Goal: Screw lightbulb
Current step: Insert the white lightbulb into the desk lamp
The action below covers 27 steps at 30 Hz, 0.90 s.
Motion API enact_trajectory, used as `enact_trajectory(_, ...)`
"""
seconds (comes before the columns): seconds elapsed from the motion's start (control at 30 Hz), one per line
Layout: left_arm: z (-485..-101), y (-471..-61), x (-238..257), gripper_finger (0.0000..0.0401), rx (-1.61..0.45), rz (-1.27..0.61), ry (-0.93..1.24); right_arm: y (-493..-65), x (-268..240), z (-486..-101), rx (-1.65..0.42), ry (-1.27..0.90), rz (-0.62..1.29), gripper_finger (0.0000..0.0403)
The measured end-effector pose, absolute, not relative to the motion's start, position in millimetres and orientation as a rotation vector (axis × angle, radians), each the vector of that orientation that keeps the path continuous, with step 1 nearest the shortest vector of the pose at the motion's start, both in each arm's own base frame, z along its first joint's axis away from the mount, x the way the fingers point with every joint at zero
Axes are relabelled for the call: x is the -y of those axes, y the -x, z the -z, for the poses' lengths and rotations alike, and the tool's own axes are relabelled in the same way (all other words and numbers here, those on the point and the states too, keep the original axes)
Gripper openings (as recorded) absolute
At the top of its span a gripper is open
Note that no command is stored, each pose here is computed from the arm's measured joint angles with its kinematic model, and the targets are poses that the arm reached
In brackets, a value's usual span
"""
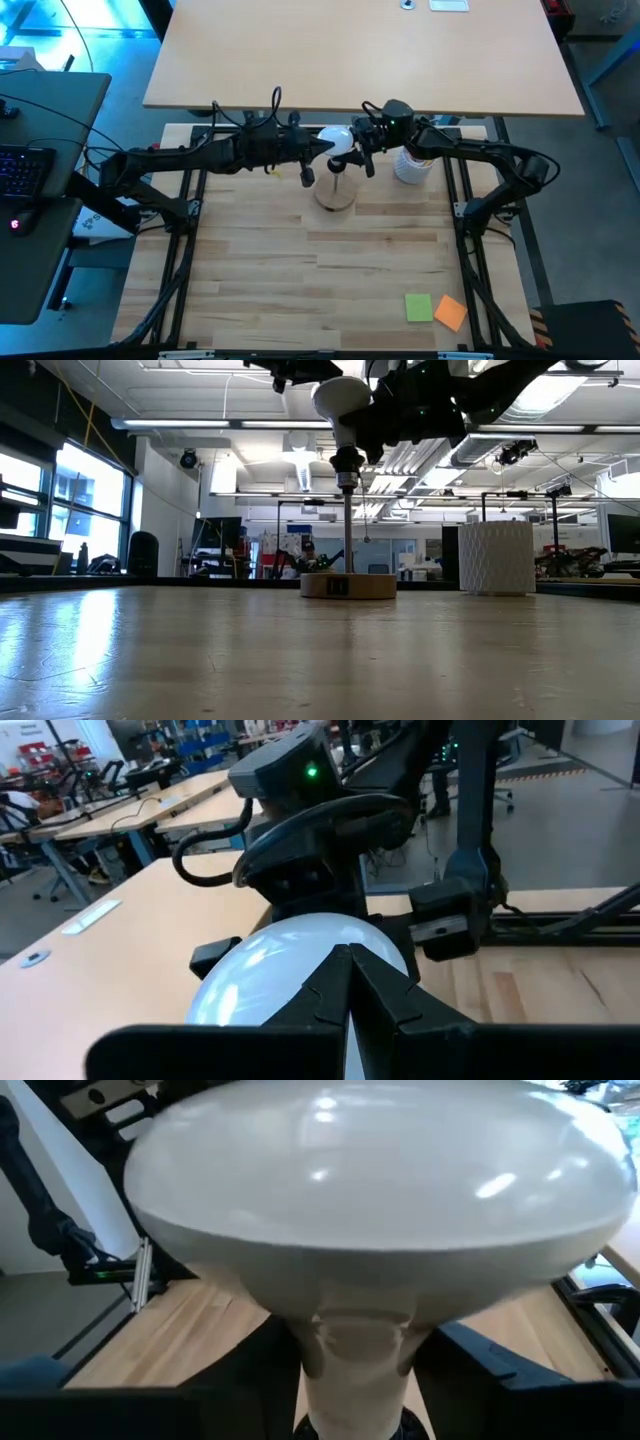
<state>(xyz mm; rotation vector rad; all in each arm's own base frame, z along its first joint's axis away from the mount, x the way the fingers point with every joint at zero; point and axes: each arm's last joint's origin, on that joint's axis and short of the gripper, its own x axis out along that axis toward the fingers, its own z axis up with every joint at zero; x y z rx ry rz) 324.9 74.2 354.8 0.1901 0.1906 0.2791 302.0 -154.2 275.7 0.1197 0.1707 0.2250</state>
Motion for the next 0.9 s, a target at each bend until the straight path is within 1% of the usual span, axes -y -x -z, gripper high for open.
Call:
enact_trajectory(0.13,-360,-317,-69,0.0000,-0.207,-0.310,-0.209,-300,153,-279,-0.165,-0.097,-0.204,0.0156)
enact_trajectory(0.3,-370,-295,-55,0.0000,-0.281,-0.388,-0.229,-291,149,-298,-0.112,-0.021,-0.166,0.0153)
enact_trajectory(0.4,-363,-285,-47,0.0000,-0.382,-0.467,-0.211,-291,144,-301,-0.082,0.005,-0.151,0.0153)
enact_trajectory(0.47,-354,-280,-40,0.0000,-0.411,-0.523,-0.198,-292,136,-295,-0.048,0.015,-0.141,0.0152)
enact_trajectory(0.57,-332,-276,-33,0.0000,-0.423,-0.595,-0.193,-291,129,-283,0.004,0.013,-0.105,0.0152)
enact_trajectory(0.67,-299,-275,-29,0.0000,-0.414,-0.612,-0.152,-286,124,-275,0.088,-0.005,-0.075,0.0152)
enact_trajectory(0.7,-288,-275,-28,0.0000,-0.385,-0.595,-0.139,-285,122,-275,0.122,-0.005,-0.077,0.0152)
enact_trajectory(0.83,-239,-274,-24,0.0006,-0.197,-0.413,-0.177,-278,116,-278,0.251,-0.001,-0.113,0.0152)
enact_trajectory(0.9,-219,-271,-26,0.0015,-0.087,-0.417,-0.165,-279,114,-279,0.270,-0.006,-0.124,0.0152)
